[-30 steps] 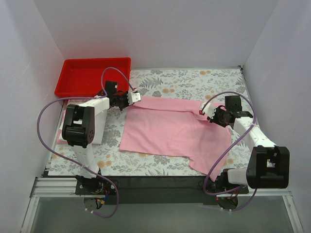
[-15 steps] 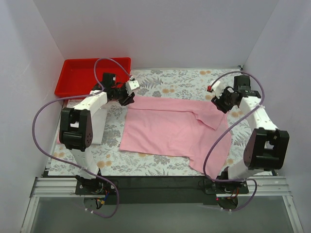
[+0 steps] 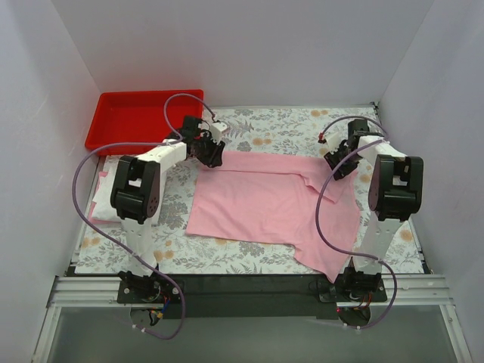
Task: Fold and stack the t-shirts
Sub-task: Fold the tshirt
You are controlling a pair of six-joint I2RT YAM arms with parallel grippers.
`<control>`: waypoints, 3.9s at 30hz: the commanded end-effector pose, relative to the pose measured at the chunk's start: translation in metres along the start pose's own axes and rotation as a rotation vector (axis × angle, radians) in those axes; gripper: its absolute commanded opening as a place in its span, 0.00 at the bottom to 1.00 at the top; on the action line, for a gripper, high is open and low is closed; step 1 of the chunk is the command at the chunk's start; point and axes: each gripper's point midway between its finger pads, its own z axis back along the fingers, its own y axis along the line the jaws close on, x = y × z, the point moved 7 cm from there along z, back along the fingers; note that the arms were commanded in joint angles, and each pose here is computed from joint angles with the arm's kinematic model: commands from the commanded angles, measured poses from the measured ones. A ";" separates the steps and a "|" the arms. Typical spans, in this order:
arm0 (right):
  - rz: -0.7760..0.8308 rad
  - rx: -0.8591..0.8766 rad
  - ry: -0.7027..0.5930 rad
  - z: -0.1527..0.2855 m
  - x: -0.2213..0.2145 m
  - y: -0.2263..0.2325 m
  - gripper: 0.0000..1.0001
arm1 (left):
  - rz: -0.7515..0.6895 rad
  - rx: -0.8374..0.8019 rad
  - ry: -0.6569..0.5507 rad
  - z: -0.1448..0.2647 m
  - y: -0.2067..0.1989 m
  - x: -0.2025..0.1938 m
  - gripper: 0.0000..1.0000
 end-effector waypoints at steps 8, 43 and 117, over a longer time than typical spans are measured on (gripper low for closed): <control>0.041 -0.222 0.140 -0.041 0.001 -0.060 0.38 | 0.117 0.154 0.090 -0.025 -0.005 -0.010 0.32; 0.342 0.180 0.163 0.114 -0.107 0.094 0.63 | -0.036 -0.236 -0.020 0.108 -0.108 0.014 0.43; 0.306 0.022 0.089 0.083 -0.147 0.125 0.01 | -0.649 -0.302 0.141 0.085 -0.139 -0.134 0.00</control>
